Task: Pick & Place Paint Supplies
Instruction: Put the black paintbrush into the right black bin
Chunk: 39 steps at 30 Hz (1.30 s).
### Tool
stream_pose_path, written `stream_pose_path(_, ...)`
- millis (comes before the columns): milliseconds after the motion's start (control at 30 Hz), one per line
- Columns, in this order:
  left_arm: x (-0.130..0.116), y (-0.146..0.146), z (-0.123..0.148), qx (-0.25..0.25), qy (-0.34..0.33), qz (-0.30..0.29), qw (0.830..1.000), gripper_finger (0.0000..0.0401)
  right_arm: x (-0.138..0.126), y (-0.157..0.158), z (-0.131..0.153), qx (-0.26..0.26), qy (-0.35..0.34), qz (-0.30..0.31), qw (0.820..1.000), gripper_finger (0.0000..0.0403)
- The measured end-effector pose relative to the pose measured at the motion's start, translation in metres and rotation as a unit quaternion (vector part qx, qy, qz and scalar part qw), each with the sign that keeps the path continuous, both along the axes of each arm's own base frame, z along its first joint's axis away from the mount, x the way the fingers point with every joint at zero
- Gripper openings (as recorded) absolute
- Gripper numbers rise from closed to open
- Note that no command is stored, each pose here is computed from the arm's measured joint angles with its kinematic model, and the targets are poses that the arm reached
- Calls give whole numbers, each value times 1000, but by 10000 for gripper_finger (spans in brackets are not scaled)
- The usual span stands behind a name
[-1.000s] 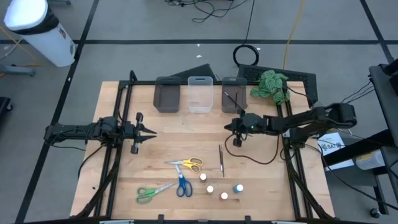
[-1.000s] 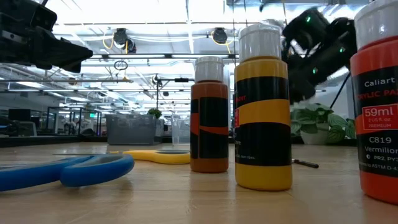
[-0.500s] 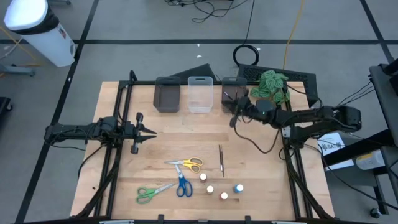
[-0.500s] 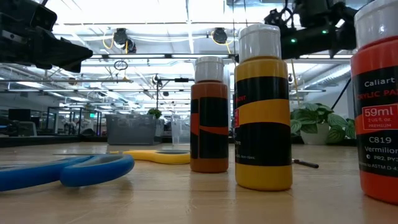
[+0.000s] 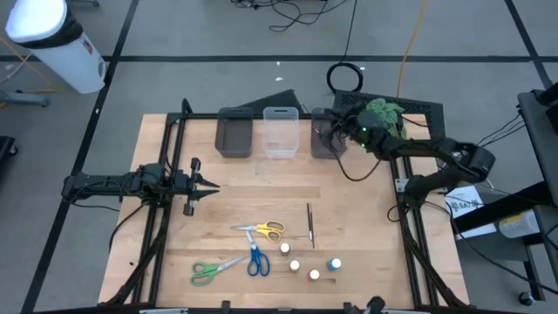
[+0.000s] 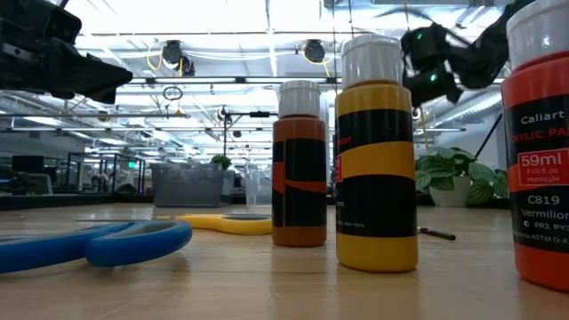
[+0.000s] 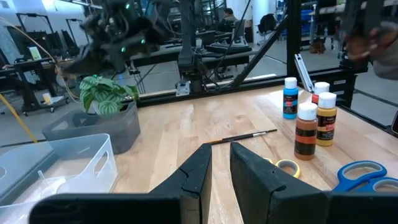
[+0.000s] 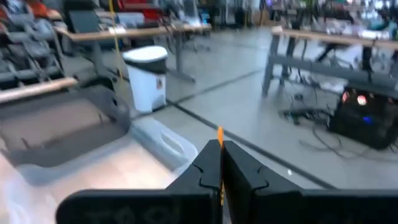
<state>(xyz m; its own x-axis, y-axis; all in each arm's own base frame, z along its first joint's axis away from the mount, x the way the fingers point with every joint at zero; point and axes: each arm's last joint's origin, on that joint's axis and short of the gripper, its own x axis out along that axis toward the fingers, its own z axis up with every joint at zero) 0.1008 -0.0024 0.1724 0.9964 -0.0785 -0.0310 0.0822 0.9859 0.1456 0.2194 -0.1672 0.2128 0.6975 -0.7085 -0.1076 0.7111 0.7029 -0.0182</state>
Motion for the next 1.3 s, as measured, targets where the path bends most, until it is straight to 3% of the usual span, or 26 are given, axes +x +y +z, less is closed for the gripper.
stream_pose_path(267, 0, 0, 0, 0, 0, 0, 1000, 72, 6, -15, -33, 28, 36, -17, 999, 0)
stream_pose_path(467, 0, 0, 0, 0, 0, 0, 1000, 72, 7, -16, -39, 35, 51, -28, 998, 8)
stream_pose_path(867, 0, 0, 0, 0, 0, 0, 1000, 72, 8, -12, -35, 42, 39, -19, 998, 114)
stream_pose_path(933, 0, 0, 0, 0, 0, 0, 1000, 72, 11, -5, -27, 33, 24, 13, 999, 125)
stream_pose_path(1067, 0, 0, 0, 0, 0, 0, 1000, 72, 22, 22, -4, 12, -29, 141, 989, 131)
stream_pose_path(1200, 0, 0, 0, 0, 0, 0, 1000, 72, 39, 68, 8, 17, -63, 293, 954, 122)
stream_pose_path(1300, 0, 0, 0, 0, 0, 0, 1000, 72, 50, 107, 1, 30, -23, 369, 929, 116)
